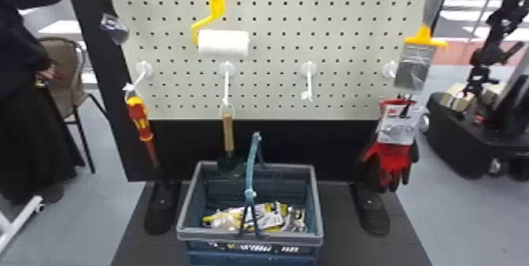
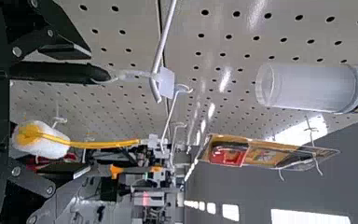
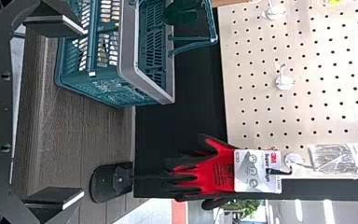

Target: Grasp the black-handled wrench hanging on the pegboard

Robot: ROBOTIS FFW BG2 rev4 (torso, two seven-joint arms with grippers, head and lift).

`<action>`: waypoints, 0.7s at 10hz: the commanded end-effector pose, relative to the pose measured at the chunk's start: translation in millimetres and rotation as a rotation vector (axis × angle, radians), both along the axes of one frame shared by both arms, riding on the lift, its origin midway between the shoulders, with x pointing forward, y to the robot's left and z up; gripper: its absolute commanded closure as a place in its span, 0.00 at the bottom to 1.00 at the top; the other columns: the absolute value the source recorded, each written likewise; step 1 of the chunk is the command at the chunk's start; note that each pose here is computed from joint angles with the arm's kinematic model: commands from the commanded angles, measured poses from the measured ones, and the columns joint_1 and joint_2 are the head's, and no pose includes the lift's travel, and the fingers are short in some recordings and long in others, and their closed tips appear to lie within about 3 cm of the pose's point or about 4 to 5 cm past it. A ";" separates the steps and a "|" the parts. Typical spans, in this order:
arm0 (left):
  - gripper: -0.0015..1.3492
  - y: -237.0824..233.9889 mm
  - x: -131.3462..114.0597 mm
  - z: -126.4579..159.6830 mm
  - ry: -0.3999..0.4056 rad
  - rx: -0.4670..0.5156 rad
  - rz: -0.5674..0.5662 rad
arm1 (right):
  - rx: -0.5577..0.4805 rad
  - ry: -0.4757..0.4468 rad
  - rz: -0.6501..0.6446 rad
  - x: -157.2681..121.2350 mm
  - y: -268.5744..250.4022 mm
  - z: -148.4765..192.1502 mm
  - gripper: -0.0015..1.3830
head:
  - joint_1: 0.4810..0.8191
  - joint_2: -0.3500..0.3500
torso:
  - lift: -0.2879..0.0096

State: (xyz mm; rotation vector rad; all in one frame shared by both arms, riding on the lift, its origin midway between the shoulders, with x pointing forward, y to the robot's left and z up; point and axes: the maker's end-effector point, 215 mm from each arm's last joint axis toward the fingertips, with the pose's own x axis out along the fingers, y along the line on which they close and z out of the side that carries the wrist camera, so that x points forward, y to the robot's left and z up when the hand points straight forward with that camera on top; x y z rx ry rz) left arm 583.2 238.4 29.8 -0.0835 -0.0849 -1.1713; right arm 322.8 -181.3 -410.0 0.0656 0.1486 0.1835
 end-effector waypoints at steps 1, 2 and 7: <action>0.85 -3.2 1.5 -1.6 0.014 0.007 -0.005 | 0.002 0.003 -0.001 -0.3 -0.3 -1.2 0.07 | 0.20 0.50 | 0.63; 0.90 -2.0 4.1 -6.5 0.021 0.024 0.006 | 0.001 0.003 0.000 -0.4 -0.4 -1.2 0.07 | 0.20 0.50 | 0.63; 0.90 -6.4 4.6 -14.4 0.038 0.021 -0.007 | 0.000 0.004 0.000 -0.4 -0.3 -1.7 0.07 | 0.20 0.50 | 0.63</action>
